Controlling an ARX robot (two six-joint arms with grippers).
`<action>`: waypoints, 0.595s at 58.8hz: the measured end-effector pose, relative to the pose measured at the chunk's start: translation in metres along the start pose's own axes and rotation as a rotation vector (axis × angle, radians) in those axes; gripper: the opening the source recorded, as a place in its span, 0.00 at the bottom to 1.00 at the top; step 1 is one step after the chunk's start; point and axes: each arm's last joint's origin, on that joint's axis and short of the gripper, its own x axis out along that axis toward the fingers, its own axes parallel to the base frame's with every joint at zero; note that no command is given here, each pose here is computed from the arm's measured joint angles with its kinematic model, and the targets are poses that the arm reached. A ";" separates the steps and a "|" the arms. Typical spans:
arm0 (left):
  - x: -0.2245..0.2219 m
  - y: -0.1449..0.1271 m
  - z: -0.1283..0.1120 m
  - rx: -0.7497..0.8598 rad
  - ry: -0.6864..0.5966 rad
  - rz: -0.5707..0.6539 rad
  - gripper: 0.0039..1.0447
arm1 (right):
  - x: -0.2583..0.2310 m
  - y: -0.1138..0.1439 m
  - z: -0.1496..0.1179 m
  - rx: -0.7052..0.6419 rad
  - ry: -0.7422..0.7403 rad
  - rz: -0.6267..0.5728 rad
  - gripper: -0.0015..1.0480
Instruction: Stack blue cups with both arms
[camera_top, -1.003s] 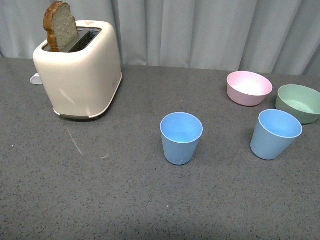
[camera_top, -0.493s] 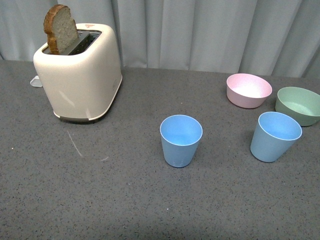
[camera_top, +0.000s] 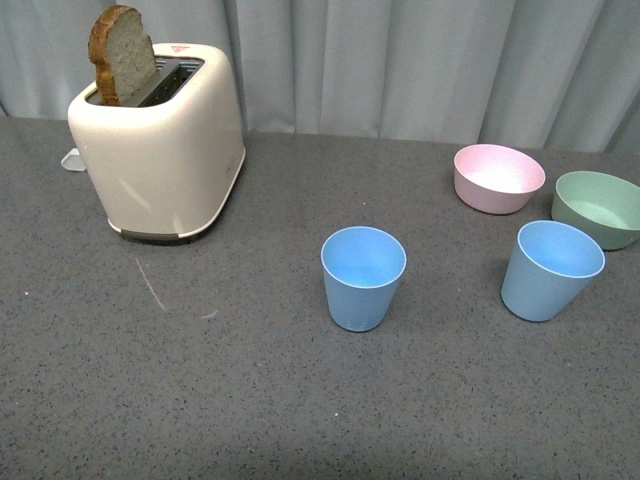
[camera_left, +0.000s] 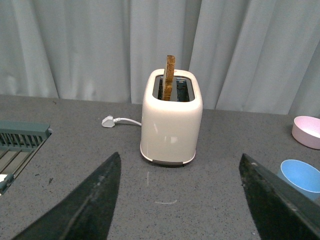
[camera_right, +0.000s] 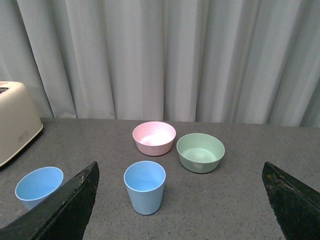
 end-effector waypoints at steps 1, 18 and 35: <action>0.000 0.000 0.000 0.000 0.000 0.000 0.69 | 0.000 0.000 0.000 0.000 0.000 0.000 0.91; 0.000 0.000 0.000 0.001 0.000 0.000 0.94 | 0.006 -0.002 -0.002 -0.165 0.040 0.006 0.91; 0.000 0.000 0.000 0.001 0.000 0.000 0.94 | 0.094 -0.009 0.014 -0.169 0.223 -0.014 0.91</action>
